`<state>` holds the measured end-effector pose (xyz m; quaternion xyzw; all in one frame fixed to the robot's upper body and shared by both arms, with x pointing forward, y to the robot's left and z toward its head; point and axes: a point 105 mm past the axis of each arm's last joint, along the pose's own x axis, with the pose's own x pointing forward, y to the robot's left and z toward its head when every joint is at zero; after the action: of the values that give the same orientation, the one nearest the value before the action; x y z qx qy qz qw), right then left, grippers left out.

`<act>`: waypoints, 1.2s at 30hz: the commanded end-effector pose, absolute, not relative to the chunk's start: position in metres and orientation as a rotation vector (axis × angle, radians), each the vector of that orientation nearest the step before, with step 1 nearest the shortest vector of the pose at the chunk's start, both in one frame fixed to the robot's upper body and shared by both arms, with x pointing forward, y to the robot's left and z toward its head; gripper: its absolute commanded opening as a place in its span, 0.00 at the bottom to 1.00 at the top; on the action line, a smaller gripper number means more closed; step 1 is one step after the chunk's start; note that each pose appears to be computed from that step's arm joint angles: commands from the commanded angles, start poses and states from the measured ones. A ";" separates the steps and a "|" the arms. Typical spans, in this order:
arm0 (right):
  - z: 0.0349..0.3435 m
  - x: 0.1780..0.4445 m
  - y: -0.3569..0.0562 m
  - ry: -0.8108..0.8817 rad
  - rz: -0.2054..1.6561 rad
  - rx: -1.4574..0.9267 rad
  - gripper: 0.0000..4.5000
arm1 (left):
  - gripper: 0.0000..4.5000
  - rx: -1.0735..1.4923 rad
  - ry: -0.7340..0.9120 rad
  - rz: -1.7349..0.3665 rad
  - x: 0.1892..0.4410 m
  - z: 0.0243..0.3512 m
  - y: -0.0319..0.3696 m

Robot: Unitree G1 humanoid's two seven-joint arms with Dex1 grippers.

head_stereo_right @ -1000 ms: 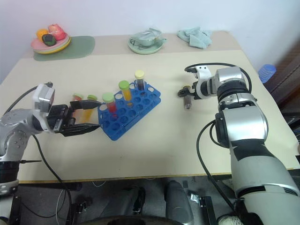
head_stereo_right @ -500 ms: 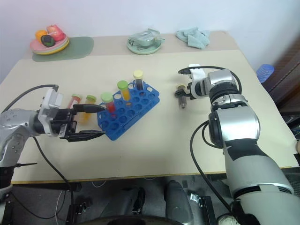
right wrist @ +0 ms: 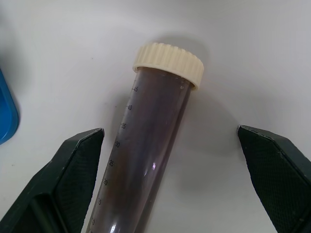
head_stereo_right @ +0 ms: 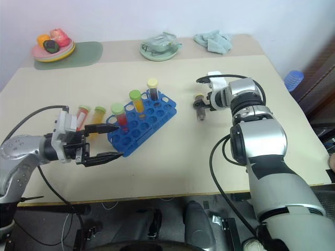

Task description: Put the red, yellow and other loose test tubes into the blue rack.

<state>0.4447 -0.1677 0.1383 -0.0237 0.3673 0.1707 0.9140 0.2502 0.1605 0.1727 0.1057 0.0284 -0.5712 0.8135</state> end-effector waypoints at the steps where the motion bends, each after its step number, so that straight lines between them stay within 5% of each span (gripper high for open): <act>1: 0.148 0.449 -0.158 0.717 0.373 -0.041 1.00 | 0.98 0.232 0.011 -1.205 0.248 0.185 0.160; 4: 0.147 0.450 -0.155 0.714 0.374 -0.041 1.00 | 0.98 0.220 0.018 -1.203 0.247 0.184 0.160; 6: 0.147 0.450 -0.153 0.711 0.375 -0.045 0.88 | 1.00 0.215 0.021 -1.200 0.247 0.183 0.161; 12: 0.148 0.451 -0.150 0.710 0.380 -0.061 0.26 | 1.00 0.206 0.032 -1.199 0.247 0.181 0.163; 19: 0.177 0.454 -0.147 0.622 0.467 -0.050 0.26 | 1.00 0.160 0.037 -1.183 0.249 0.175 0.168; 24: 0.242 0.445 -0.121 0.307 0.774 0.119 0.26 | 1.00 0.118 0.039 -1.141 0.251 0.170 0.180; 28: 0.264 0.417 -0.114 0.008 0.865 0.162 0.26 | 1.00 0.094 0.036 -1.115 0.252 0.168 0.187; 31: 0.261 0.382 -0.105 -0.266 0.851 0.113 0.26 | 1.00 0.093 0.047 -1.106 0.253 0.164 0.193; 36: 0.250 0.371 -0.084 -0.459 0.780 0.205 0.26 | 1.00 0.058 0.036 -1.073 0.258 0.161 0.205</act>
<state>0.3804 -0.0853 0.2161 0.1264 -0.1271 0.3824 0.9064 0.2570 0.1980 0.1516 0.0226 0.0399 -0.5186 0.8538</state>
